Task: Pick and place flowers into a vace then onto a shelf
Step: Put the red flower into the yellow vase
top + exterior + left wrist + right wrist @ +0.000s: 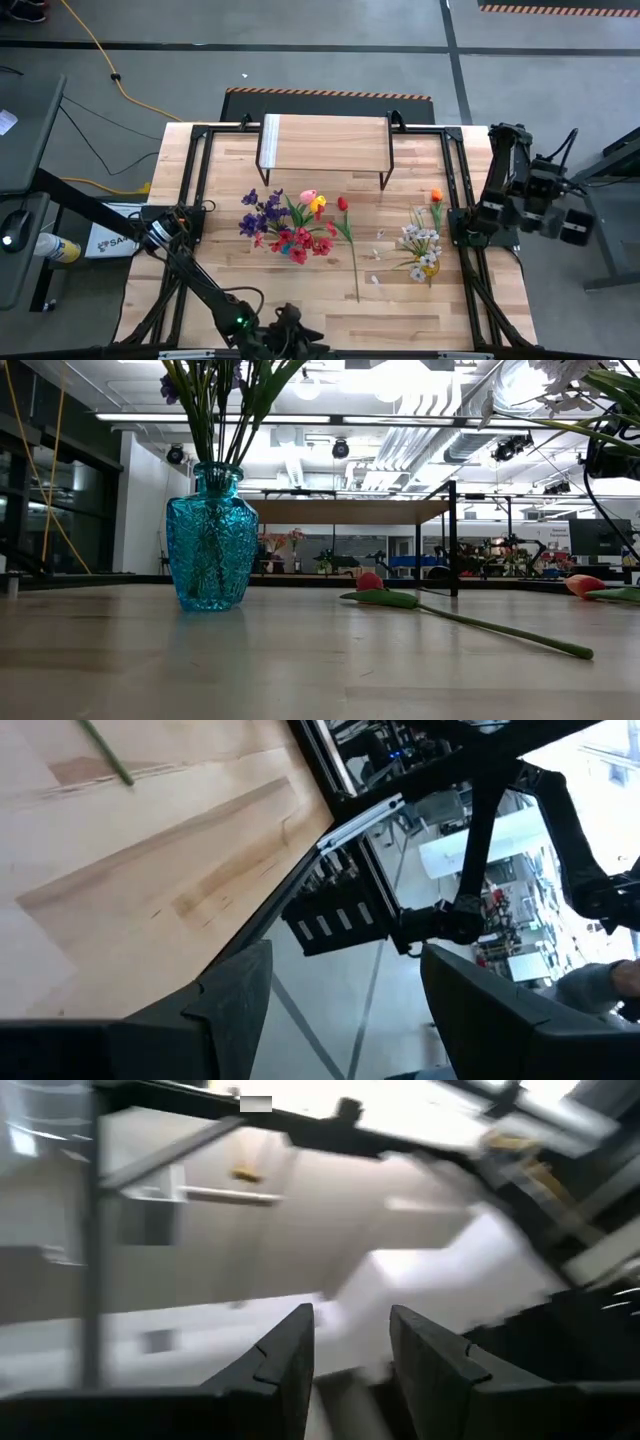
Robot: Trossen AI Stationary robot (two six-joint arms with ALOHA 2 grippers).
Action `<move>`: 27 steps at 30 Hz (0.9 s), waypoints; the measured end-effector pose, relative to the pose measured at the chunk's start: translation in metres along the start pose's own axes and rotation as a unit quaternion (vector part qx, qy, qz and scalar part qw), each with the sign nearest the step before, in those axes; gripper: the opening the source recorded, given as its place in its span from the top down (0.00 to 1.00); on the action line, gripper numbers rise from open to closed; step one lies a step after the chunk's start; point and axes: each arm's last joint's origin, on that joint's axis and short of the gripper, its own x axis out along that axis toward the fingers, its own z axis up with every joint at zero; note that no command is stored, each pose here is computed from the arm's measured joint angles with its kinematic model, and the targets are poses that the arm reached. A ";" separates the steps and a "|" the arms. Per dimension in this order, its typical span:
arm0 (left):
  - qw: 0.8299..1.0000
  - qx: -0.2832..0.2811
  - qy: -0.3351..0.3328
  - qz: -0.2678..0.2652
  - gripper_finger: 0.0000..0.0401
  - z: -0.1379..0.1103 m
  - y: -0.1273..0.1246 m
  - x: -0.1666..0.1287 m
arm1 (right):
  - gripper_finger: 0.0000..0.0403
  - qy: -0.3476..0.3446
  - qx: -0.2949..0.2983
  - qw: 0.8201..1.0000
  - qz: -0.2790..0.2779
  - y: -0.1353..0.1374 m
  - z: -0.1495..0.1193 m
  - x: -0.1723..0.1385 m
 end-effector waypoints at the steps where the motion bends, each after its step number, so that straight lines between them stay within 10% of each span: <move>1: 1.000 0.001 0.000 0.000 0.28 0.000 0.000 0.000 | 0.69 -0.005 -0.016 1.000 -0.015 -0.001 0.001 0.000; 8: 1.000 0.012 0.015 0.010 0.28 -0.001 0.003 0.000 | 0.69 -0.017 -0.167 0.970 -0.174 -0.005 0.024 0.007; 15: 0.999 0.021 0.027 0.018 0.28 -0.002 0.005 0.000 | 0.69 0.033 -0.280 0.892 -0.354 -0.004 0.047 0.028; 22: 0.998 0.022 0.040 0.037 0.28 -0.003 0.010 0.000 | 0.69 0.108 -0.296 0.759 -0.570 0.001 0.062 0.061; 27: 0.997 0.020 0.049 0.048 0.28 -0.003 0.013 0.000 | 0.69 0.094 -0.282 0.747 -0.594 0.008 0.073 0.083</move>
